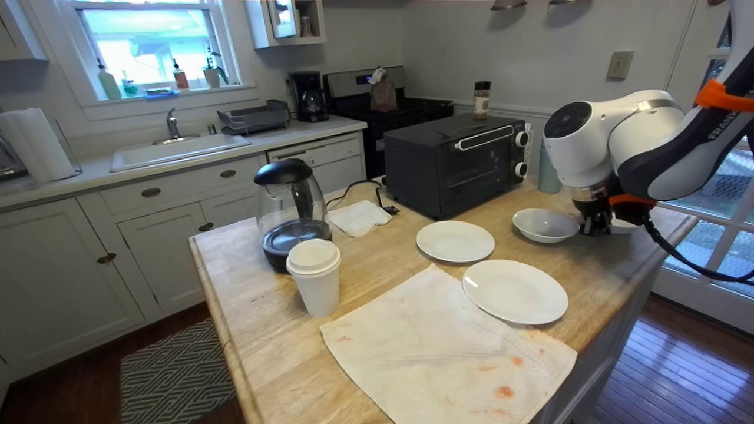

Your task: Pick up the white bowl on the right and put it in the other white bowl

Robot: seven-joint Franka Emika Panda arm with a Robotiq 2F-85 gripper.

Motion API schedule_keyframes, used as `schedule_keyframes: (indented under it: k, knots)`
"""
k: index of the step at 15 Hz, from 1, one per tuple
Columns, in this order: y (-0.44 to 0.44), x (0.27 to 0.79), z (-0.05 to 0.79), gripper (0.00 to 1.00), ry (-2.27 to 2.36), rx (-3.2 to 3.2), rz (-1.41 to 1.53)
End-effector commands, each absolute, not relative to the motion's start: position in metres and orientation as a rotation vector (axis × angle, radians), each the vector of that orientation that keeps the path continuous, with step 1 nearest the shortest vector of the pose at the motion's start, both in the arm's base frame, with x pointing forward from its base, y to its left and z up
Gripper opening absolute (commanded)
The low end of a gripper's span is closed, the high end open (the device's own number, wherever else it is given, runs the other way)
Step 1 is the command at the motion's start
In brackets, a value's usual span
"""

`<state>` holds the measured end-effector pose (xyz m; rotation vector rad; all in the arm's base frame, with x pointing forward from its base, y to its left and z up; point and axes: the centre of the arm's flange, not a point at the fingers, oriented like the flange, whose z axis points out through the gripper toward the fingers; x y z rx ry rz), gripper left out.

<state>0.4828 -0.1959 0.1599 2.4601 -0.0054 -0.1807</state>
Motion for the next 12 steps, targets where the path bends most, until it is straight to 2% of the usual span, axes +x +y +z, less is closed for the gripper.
schedule_keyframes:
  k: [1, 12]
  knots:
    - [-0.198, 0.489, 0.167, 0.02, -0.027, 2.439, -0.153]
    - [-0.185, 0.491, 0.197, 0.02, -0.024, 2.403, -0.094]
